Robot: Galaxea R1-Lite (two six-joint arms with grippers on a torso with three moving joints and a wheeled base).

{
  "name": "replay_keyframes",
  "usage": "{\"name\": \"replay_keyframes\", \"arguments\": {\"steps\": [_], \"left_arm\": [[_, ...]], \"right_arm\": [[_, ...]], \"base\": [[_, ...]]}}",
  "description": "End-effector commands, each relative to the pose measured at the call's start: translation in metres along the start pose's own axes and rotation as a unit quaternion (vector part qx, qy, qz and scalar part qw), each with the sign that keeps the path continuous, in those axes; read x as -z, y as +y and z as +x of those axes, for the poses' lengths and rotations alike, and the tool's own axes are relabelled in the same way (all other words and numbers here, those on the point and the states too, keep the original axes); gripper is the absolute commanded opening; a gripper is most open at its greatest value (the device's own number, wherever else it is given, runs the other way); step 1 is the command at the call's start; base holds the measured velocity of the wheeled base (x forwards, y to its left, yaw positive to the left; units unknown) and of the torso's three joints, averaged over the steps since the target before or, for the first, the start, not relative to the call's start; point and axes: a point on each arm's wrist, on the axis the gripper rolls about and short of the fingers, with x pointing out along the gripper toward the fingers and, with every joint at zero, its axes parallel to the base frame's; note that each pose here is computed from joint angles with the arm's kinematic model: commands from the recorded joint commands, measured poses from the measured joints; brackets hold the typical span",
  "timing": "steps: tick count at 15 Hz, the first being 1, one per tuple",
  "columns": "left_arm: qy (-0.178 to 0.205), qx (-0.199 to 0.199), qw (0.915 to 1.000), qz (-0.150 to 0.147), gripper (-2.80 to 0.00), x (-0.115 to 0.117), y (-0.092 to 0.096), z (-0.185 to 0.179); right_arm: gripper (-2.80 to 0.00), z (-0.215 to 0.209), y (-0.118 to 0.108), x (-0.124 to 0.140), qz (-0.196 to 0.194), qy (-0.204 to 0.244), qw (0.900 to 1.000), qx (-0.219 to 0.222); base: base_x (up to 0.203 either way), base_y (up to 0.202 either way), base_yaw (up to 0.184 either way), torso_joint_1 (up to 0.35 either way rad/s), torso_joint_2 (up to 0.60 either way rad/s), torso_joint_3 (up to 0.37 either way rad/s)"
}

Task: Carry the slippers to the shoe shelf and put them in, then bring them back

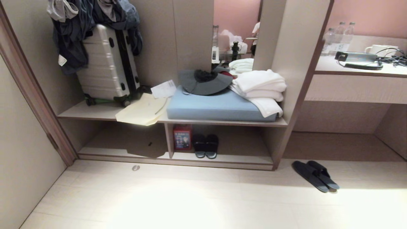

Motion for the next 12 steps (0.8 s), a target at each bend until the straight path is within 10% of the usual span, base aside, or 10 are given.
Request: {"name": "replay_keyframes", "arguments": {"steps": [1, 12], "left_arm": [[0.000, 0.000, 1.0000, 0.000, -2.80, 0.0002, 0.0000, 0.0001], [0.000, 0.000, 1.0000, 0.000, -2.80, -0.0001, 0.0000, 0.0000]], "right_arm": [[-2.80, 0.0000, 0.0000, 0.0000, 0.000, 0.000, 1.000, 0.000], [-2.80, 0.0000, 0.0000, 0.0000, 0.000, 0.000, 1.000, 0.000]], "base": [[-0.194, 0.000, 0.003, 0.001, 0.00, 0.002], [-0.195, 0.000, 0.001, 0.002, 0.00, 0.002]]}}
